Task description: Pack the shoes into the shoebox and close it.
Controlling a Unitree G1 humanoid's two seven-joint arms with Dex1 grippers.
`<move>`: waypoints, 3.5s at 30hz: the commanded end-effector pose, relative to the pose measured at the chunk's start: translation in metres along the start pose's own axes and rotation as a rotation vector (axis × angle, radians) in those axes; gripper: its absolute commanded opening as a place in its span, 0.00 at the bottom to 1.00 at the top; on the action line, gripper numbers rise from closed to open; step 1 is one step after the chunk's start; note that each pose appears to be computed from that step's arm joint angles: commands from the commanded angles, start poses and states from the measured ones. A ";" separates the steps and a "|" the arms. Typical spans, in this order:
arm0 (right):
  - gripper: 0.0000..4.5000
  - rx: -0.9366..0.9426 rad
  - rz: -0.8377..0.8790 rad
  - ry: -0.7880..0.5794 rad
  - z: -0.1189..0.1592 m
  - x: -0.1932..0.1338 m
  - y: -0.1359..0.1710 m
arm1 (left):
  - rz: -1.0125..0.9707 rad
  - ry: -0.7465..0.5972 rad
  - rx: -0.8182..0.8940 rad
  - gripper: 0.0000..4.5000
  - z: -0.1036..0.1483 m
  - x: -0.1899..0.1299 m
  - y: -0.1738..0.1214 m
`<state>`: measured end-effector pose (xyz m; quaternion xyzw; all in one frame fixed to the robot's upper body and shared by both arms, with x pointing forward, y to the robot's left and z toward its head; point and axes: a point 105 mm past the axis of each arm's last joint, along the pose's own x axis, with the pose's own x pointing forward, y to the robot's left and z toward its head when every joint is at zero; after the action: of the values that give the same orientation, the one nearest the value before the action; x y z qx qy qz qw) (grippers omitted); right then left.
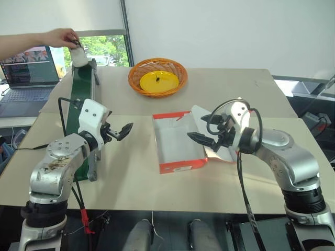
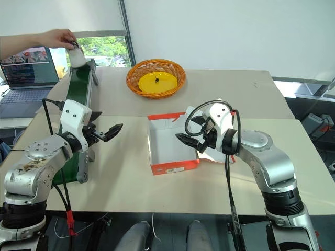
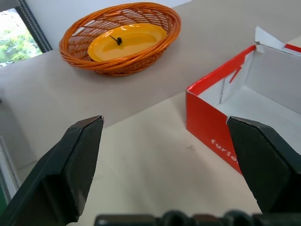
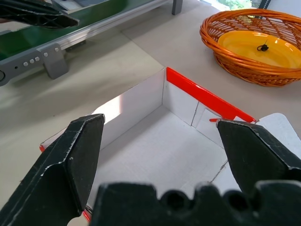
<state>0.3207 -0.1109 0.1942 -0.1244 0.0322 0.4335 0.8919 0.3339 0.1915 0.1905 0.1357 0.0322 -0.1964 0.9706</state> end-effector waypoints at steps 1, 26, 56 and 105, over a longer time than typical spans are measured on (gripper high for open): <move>1.00 -0.044 0.013 -0.040 0.016 0.000 0.004 | 0.065 -0.007 0.009 1.00 0.006 0.002 0.003; 1.00 -0.081 0.193 -0.039 0.018 0.006 0.019 | 0.777 -0.029 -0.104 1.00 -0.022 -0.045 0.092; 1.00 -0.072 0.152 -0.047 0.019 0.002 0.031 | 0.829 0.111 -0.376 1.00 -0.054 -0.008 0.127; 1.00 0.558 0.090 -0.274 0.064 0.008 0.011 | -0.392 -0.332 -0.660 0.00 0.078 0.025 -0.109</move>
<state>0.3192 -0.0822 0.2452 0.1861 0.0482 0.4554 0.8693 0.3245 0.0709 0.2163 -0.2300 -0.0016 -0.3558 0.9058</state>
